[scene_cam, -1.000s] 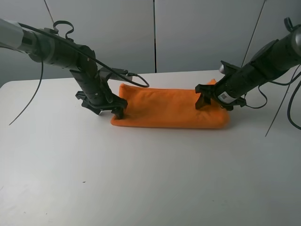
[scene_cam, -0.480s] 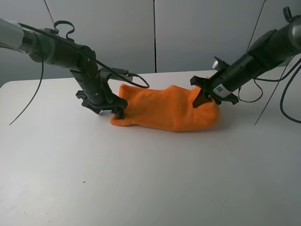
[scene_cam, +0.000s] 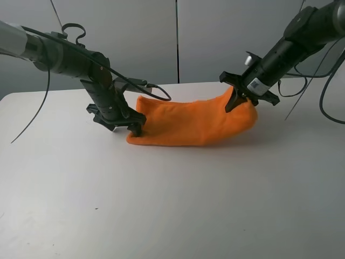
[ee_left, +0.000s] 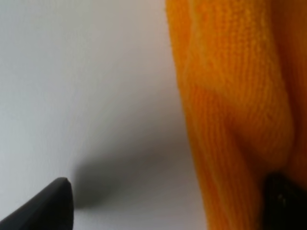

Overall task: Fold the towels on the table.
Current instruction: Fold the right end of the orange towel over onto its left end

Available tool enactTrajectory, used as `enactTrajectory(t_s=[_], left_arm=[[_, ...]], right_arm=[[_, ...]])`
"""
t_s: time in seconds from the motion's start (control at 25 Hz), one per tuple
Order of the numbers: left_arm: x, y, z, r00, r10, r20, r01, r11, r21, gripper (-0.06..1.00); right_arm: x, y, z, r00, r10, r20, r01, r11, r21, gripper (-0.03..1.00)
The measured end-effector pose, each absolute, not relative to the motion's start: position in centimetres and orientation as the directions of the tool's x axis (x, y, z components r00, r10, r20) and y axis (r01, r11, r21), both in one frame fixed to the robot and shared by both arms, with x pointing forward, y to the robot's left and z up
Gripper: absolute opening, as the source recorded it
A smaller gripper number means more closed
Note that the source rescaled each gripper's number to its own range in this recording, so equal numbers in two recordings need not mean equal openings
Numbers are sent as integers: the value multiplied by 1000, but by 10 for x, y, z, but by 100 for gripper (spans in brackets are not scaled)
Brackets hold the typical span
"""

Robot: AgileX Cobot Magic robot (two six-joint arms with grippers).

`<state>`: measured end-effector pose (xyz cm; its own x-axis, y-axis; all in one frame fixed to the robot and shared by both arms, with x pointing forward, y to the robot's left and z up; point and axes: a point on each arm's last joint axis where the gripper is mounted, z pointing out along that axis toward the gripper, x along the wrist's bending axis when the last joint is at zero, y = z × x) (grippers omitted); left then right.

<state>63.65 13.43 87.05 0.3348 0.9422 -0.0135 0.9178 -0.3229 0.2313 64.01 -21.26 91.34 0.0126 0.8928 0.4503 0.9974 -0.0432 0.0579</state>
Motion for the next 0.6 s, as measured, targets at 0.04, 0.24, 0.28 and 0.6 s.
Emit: enactTrajectory(t_s=[0.04,0.24,0.28,0.6], left_arm=[[636,134,870,333,943,-14,918,-321,231,100],[636,134,870,330,944,-15,920,-318,230,100],[636,134,870,330,944,-15,920,-318,230,100],[636,134,870,326,945,-15,922,-314,228,100]], right_arm=[[640,-213,915,19,896,444,997,-49,57,5],[639,-211,925,46,878,477,996,-78,47,5],[639,-209,925,49,869,492,996,-82,45,5],[641,-194,936,92,752,653,991,-134,15,5]])
